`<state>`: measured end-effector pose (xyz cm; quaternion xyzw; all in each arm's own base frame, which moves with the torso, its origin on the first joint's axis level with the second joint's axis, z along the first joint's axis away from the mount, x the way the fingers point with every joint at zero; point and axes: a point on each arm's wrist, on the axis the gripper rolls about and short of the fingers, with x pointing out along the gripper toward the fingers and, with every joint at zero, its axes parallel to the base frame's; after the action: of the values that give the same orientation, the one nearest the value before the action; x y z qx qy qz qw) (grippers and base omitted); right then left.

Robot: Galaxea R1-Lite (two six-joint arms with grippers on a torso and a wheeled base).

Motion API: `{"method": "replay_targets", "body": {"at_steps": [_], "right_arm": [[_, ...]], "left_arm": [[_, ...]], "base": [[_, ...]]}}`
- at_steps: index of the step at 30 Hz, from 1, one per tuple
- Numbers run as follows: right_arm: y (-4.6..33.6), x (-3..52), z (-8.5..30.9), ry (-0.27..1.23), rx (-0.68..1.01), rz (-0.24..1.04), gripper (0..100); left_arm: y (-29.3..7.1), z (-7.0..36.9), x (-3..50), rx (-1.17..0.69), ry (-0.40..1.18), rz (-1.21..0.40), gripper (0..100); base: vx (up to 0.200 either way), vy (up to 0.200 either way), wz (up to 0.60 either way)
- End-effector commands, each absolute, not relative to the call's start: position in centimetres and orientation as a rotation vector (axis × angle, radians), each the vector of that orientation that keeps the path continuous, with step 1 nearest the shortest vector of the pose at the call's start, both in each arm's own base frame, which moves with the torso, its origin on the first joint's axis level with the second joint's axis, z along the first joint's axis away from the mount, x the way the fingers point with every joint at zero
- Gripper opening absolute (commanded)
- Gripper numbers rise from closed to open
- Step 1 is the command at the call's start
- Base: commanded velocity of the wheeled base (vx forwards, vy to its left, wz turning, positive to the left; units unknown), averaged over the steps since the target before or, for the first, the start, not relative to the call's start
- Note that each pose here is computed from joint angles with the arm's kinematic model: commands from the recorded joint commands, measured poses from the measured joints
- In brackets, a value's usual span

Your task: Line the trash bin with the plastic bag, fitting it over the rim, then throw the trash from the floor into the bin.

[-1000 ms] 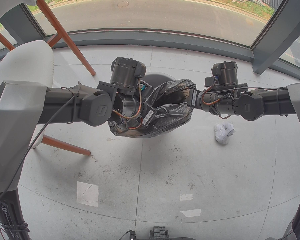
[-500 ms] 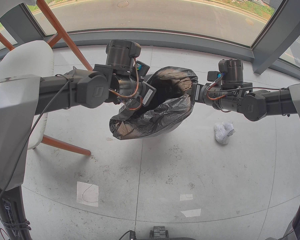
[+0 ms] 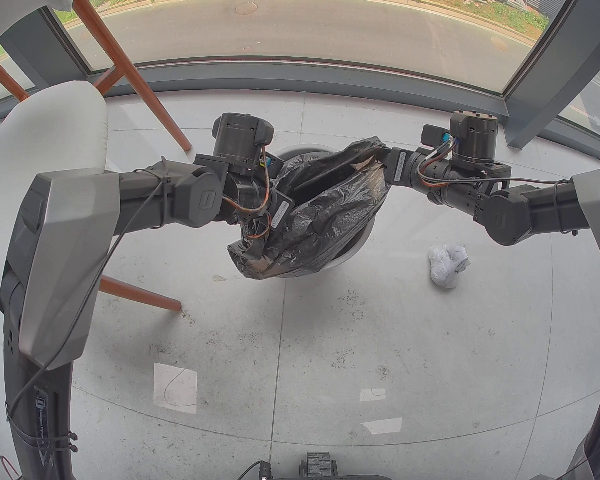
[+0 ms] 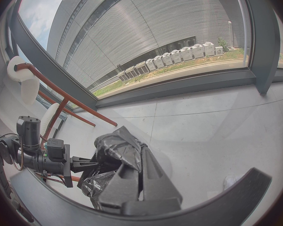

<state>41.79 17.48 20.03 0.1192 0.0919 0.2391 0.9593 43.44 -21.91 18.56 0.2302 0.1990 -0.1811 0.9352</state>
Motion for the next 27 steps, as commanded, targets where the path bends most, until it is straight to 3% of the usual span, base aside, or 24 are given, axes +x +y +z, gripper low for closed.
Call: {"method": "replay_targets", "body": {"at_steps": [1,6,16,27], "right_arm": [[16.9,41.8,20.3,0.174,0.236,0.479,100],[17.0,42.1,20.8,0.059,0.251,0.498,100],[16.9,41.2,21.8,0.032,0.264,0.505,100],[16.4,40.9,22.1,0.026,0.265,0.499,100]], "left_arm": [[-22.2,17.5,43.8,0.477,0.424,-0.374,0],[-22.3,17.5,43.7,0.467,0.422,-0.374,0],[-24.3,15.1,43.5,0.452,0.478,-0.396,0],[-23.8,12.9,42.1,0.526,0.71,-0.422,0]], "base": [[0.0,0.0,0.0],[0.0,0.0,0.0],[0.0,0.0,0.0],[0.0,0.0,0.0]]}}
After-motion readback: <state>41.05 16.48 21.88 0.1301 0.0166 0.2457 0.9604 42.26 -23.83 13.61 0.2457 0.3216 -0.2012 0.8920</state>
